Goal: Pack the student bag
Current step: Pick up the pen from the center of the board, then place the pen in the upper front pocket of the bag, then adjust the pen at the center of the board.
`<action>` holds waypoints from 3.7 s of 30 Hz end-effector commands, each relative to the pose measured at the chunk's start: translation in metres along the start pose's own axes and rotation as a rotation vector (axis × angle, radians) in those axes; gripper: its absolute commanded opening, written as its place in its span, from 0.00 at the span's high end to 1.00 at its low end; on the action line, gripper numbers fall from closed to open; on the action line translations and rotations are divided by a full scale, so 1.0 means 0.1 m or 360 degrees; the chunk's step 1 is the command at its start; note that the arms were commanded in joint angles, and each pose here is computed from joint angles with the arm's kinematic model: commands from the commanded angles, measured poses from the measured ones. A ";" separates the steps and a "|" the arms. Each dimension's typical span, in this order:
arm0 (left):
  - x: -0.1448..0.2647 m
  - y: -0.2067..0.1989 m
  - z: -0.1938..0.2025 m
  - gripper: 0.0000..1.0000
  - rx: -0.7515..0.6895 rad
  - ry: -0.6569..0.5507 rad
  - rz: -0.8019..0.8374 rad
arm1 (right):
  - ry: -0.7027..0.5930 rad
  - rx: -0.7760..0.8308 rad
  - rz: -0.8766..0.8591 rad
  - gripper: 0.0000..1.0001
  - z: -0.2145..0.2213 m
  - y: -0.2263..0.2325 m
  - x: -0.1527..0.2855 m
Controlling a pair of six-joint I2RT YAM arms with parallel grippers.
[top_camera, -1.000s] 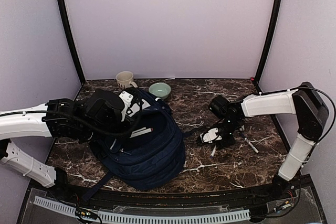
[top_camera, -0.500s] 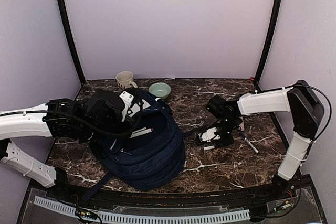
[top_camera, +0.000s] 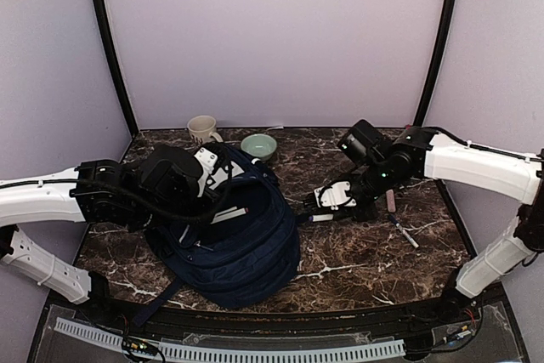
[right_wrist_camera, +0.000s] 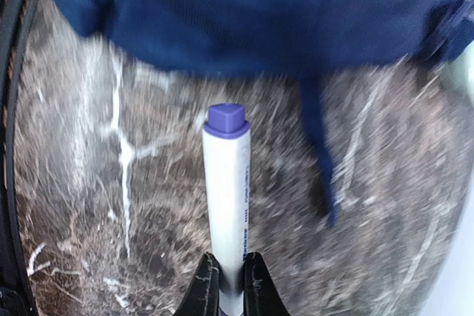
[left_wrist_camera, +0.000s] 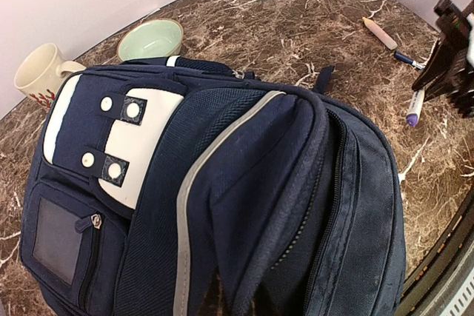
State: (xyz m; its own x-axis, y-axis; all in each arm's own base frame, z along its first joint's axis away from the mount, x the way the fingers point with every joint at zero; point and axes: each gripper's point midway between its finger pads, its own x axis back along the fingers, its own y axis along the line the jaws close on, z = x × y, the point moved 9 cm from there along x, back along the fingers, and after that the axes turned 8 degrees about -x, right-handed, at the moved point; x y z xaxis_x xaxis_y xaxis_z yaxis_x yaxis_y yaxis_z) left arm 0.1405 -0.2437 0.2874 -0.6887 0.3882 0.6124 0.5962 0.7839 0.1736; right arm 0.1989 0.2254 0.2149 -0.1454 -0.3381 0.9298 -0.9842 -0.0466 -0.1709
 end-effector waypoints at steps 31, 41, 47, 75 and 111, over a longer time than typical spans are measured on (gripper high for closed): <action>0.18 0.04 -0.38 1.00 0.0176 -0.0284 0.0080 | -0.0369 0.0782 0.0633 0.94 -2.05 0.27 -0.23; 0.23 0.09 -0.34 1.00 0.0181 -0.0289 0.0053 | -0.0496 0.0701 0.0722 0.70 -2.11 0.27 -0.12; 0.22 0.10 -0.33 1.00 0.0178 -0.0293 0.0050 | -0.0501 0.0569 0.0659 0.70 -1.96 0.24 0.05; 0.21 0.14 -0.13 1.00 0.0195 -0.0246 0.0044 | -0.0209 -0.1137 0.0249 0.66 1.07 -0.53 0.14; 0.06 0.07 -0.11 1.00 0.0144 -0.0188 0.0026 | 0.0170 -0.1731 -0.0020 0.60 2.05 -1.18 -0.73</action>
State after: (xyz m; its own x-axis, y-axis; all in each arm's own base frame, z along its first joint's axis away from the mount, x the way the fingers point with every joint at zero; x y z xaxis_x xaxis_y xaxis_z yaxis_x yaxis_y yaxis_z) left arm 0.1390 -0.2360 0.2846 -0.6840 0.4173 0.5984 0.5976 0.7910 0.1315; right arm 0.3630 0.0421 0.1081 -0.1497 -0.2766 0.9492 -0.4580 0.8702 0.1814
